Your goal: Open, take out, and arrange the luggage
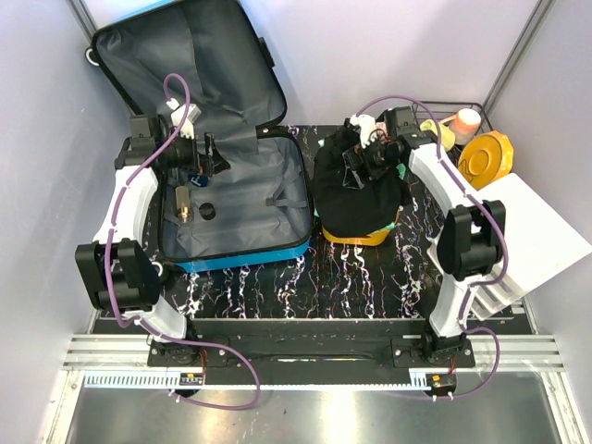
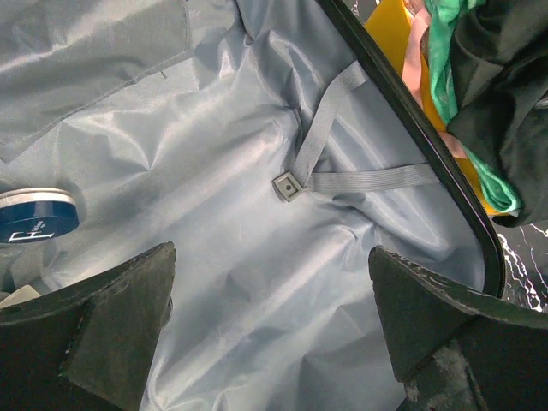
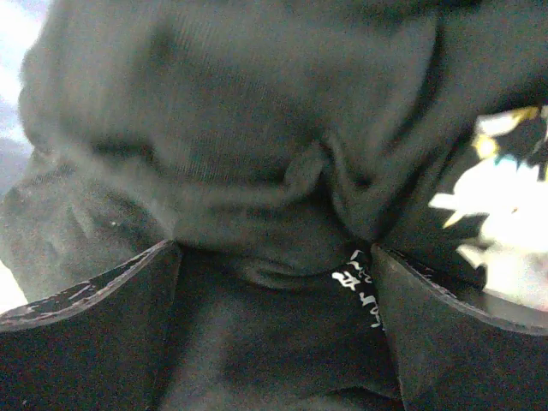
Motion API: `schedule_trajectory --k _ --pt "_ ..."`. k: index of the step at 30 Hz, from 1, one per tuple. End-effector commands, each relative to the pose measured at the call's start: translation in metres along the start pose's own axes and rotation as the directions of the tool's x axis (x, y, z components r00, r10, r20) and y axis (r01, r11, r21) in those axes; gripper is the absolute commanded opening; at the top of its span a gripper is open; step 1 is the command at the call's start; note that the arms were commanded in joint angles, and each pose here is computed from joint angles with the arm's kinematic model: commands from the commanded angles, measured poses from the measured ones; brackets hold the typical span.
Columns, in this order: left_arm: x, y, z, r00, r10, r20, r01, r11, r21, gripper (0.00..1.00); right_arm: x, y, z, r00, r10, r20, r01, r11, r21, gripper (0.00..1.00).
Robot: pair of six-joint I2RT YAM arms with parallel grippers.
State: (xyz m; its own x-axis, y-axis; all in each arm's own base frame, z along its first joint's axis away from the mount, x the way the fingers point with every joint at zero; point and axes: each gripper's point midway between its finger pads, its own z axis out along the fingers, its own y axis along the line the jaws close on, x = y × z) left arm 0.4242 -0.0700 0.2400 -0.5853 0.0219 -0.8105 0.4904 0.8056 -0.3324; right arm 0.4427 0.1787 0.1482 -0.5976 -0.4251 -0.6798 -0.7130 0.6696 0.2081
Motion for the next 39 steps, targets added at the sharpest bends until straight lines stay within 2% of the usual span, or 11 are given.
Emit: schedule_trajectory --k 1,4,7,14,16,18,20,24,27,31,39 --pt "-0.020 -0.013 -0.012 0.995 0.070 0.073 -0.071 0.997 0.012 0.99 0.003 0.001 -0.053 0.998 -0.038 -0.055 0.045 0.991 0.123 1.00" --pt "-0.024 -0.014 -0.010 0.995 0.072 0.075 -0.073 0.997 0.020 0.99 -0.041 0.017 -0.090 0.994 -0.095 0.055 0.086 0.987 0.135 1.00" --pt "-0.027 -0.016 -0.011 0.993 0.084 0.081 -0.085 0.996 0.018 0.99 -0.043 0.055 -0.116 0.981 -0.169 0.092 0.160 0.983 0.091 1.00" --pt "-0.021 -0.020 -0.014 0.995 0.072 0.076 -0.073 0.997 0.018 0.99 0.029 0.143 -0.111 0.932 -0.363 0.017 0.364 0.931 -0.031 0.97" --pt "-0.019 -0.023 -0.015 0.995 0.065 0.075 -0.067 0.998 0.020 0.99 0.050 0.161 -0.108 0.925 -0.381 0.004 0.380 0.921 -0.082 0.90" --pt "-0.016 -0.024 -0.015 0.995 0.064 0.072 -0.066 0.998 0.022 0.99 0.078 0.181 -0.099 0.917 -0.396 -0.044 0.385 0.910 -0.158 0.74" --pt "-0.016 -0.026 -0.018 0.995 0.070 0.076 -0.071 0.997 0.018 0.99 0.098 0.187 -0.089 0.907 -0.414 -0.080 0.393 0.898 -0.200 0.66" --pt "-0.014 -0.026 -0.018 0.995 0.062 0.073 -0.063 0.998 0.016 0.99 0.126 0.150 -0.048 0.874 -0.443 -0.202 0.427 0.897 -0.118 0.63" --pt "-0.016 -0.026 -0.020 0.994 0.079 0.079 -0.079 0.997 0.005 0.99 0.112 0.113 -0.023 0.866 -0.438 -0.241 0.454 0.891 0.009 0.61" --pt "-0.014 -0.021 -0.020 0.994 0.089 0.069 -0.089 0.996 -0.016 0.99 0.085 0.058 -0.007 0.905 -0.364 -0.220 0.401 0.903 0.153 0.59" --pt "-0.015 -0.011 -0.012 0.996 0.061 0.060 -0.059 0.998 -0.032 0.99 0.008 -0.047 0.011 0.919 -0.369 -0.136 0.394 0.858 0.329 0.56"
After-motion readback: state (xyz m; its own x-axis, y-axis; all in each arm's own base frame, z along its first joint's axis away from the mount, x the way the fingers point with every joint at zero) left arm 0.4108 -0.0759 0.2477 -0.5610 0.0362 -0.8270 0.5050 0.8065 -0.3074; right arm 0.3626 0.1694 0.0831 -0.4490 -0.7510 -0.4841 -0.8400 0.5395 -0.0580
